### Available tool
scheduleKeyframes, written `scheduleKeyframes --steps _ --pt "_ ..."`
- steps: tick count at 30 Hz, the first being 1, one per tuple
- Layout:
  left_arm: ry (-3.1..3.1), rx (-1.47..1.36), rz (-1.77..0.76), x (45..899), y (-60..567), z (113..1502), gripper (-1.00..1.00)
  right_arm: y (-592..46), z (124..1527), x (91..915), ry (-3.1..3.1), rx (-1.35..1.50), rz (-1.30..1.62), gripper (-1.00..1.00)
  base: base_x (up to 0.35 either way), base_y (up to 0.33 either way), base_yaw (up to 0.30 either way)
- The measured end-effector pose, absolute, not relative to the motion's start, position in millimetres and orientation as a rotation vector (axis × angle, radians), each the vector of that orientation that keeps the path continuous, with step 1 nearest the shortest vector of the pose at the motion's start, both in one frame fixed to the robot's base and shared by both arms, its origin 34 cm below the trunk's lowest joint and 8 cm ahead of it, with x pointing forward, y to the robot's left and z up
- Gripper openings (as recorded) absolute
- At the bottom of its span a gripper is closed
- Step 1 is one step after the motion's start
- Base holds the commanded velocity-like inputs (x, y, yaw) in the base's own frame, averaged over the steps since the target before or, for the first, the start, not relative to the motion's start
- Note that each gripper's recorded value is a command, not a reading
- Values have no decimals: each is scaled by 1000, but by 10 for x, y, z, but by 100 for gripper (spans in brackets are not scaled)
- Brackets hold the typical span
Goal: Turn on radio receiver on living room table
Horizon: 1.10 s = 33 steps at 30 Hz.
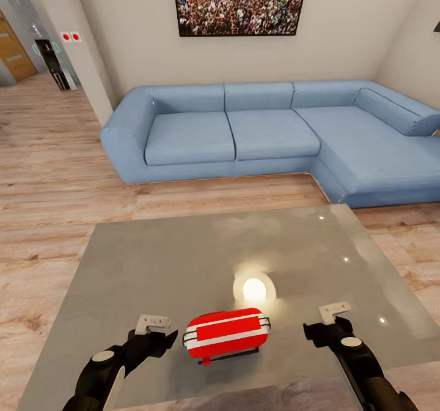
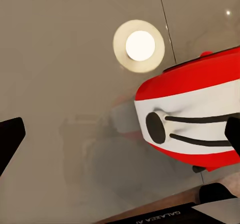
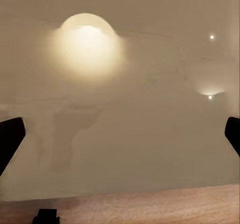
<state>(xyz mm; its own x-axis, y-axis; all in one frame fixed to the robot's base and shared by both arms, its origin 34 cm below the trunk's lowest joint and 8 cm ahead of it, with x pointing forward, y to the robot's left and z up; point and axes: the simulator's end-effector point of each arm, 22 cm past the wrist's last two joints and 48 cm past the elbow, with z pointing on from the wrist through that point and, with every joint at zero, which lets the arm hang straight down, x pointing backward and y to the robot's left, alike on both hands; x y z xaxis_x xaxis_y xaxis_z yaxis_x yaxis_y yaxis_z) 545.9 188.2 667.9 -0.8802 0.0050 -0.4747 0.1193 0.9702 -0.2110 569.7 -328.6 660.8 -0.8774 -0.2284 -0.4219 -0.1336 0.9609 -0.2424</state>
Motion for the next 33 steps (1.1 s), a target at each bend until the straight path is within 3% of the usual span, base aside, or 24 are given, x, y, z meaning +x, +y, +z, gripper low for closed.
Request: scheduleKeyframes --steps 33 --pt "2807 54 -418 4749 1705 6217 100 -3090 6250 5247 2782 -250 -171 100 0 0 0"
